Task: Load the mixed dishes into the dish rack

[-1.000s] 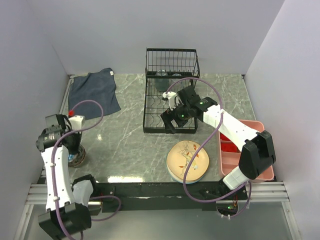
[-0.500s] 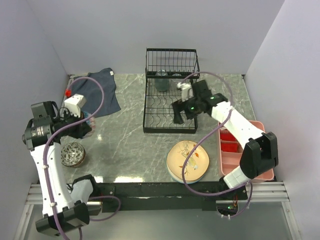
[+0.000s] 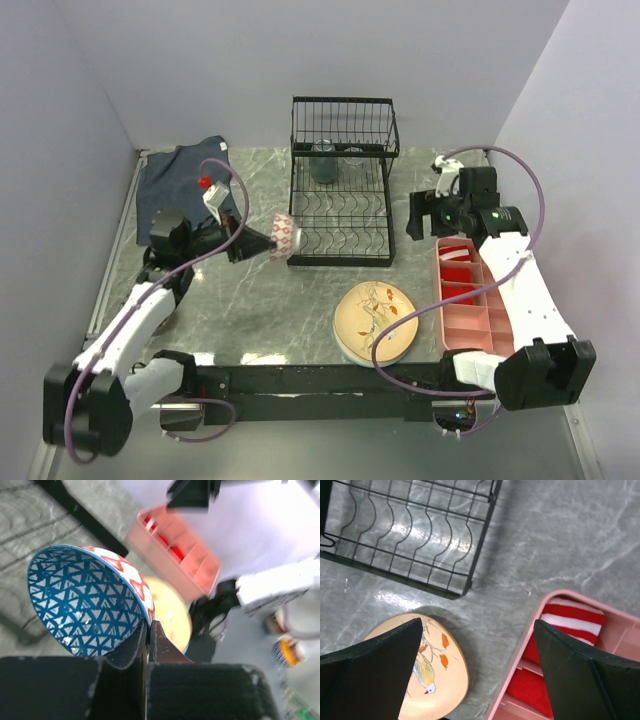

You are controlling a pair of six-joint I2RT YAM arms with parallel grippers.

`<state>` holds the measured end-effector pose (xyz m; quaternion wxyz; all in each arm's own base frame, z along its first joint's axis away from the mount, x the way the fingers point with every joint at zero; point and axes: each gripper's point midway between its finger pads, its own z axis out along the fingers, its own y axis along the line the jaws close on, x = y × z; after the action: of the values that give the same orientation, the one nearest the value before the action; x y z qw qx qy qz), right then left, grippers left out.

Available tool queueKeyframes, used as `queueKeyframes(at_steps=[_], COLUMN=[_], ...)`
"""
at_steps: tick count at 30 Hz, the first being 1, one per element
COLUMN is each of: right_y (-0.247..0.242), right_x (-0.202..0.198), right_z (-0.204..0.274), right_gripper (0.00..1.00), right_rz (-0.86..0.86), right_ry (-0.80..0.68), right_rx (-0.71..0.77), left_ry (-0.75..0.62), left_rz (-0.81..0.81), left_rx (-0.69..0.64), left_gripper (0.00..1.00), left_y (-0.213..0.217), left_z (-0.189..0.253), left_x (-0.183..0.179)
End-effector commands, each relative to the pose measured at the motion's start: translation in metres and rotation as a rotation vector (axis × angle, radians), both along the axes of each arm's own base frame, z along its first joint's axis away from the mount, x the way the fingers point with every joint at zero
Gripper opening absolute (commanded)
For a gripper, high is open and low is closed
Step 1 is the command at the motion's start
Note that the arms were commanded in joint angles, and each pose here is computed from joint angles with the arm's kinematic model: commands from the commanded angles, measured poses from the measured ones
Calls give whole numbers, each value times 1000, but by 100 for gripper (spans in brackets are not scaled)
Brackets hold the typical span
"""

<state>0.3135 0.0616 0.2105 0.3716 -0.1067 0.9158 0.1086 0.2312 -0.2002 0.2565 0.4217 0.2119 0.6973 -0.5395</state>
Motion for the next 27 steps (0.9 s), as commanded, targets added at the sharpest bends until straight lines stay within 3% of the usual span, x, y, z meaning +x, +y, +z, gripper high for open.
queueKeyframes(at_steps=[1, 10, 15, 27], right_y=[-21, -56, -63, -79], right_x=[-11, -26, -32, -41], right_z=[-3, -14, -16, -21], right_gripper=[100, 100, 100, 100], right_rz=[-57, -151, -170, -222], right_ry=[-6, 18, 28, 40], right_rx=[-43, -83, -89, -91], left_ry=[-169, 24, 110, 241], left_rz=[-17, -85, -80, -158], left_rx=[-263, -437, -475, -526], left_gripper=[1, 1, 1, 1], left_y=[-24, -77, -95, -156], left_z=[80, 71, 54, 23], left_x=[9, 46, 74, 91])
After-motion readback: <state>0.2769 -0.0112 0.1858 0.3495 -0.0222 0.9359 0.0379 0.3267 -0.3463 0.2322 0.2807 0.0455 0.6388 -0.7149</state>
